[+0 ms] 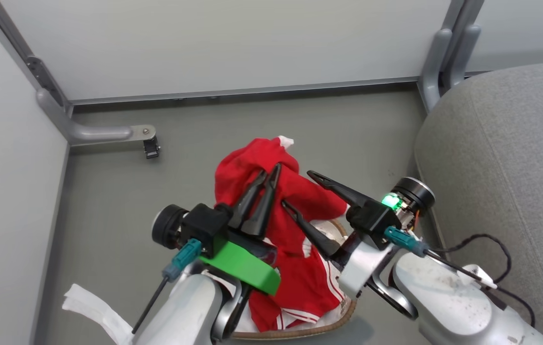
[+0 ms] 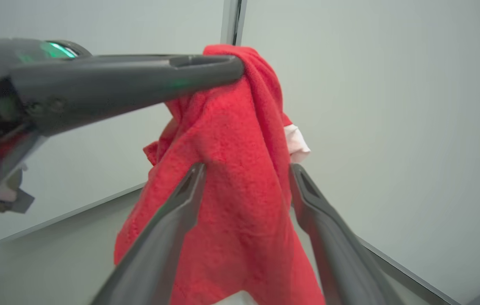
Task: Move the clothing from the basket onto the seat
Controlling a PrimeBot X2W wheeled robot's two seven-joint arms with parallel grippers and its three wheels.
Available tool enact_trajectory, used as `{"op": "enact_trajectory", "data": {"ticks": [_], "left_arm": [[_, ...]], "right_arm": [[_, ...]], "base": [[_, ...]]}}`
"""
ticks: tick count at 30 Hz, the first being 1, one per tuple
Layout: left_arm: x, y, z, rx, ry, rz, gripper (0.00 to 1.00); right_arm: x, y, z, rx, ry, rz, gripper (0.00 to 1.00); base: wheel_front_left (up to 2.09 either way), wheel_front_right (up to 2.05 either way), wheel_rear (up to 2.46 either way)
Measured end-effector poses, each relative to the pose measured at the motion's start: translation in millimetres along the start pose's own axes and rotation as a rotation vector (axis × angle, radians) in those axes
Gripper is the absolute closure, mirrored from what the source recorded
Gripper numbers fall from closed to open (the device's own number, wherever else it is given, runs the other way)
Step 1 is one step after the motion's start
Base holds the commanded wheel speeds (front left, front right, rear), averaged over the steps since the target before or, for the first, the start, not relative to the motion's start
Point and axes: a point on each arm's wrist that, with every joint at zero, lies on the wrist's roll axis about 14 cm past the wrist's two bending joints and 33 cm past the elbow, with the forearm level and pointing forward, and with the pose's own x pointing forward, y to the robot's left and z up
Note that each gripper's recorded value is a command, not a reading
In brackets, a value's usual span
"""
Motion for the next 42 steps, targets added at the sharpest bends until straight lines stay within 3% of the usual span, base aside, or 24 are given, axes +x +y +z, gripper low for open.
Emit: {"op": "enact_trajectory", "data": {"ticks": [8,10,11,17,18,19,29,42], "left_arm": [[-6,-11,1,-0.032,0.000,-0.020,1.00],[-7,-11,1,-0.038,0.000,-0.020,1.00],[-7,-11,1,-0.038,0.001,-0.017,1.00],[-5,-1,-2,-0.037,0.006,0.022,0.96],[-3,1,-2,-0.038,0.004,0.029,0.62],[-2,3,-4,-0.038,0.009,0.033,0.00],[18,-15,-28,0.009,0.061,-0.068,0.00],[48,-84,-70,-0.077,0.134,-0.305,0.00]], "right_arm": [[20,25,-24,0.043,0.086,0.093,0.00],[23,29,-29,0.061,0.101,0.102,0.71],[25,29,-31,0.070,0.105,0.103,1.00],[28,15,-26,0.102,0.086,0.051,1.00],[27,10,-25,0.107,0.078,0.034,1.00],[25,5,-23,0.112,0.072,0.017,1.00],[-25,-52,-32,0.147,0.073,-0.215,1.00],[-125,-121,-23,0.131,0.064,-0.572,1.00]], "base": [[0.00,0.00,0.00],[0.00,0.00,0.00],[0.00,0.00,0.00],[0.00,0.00,0.00],[0.00,0.00,0.00],[0.00,0.00,0.00],[0.00,0.00,0.00],[0.00,0.00,0.00]]}}
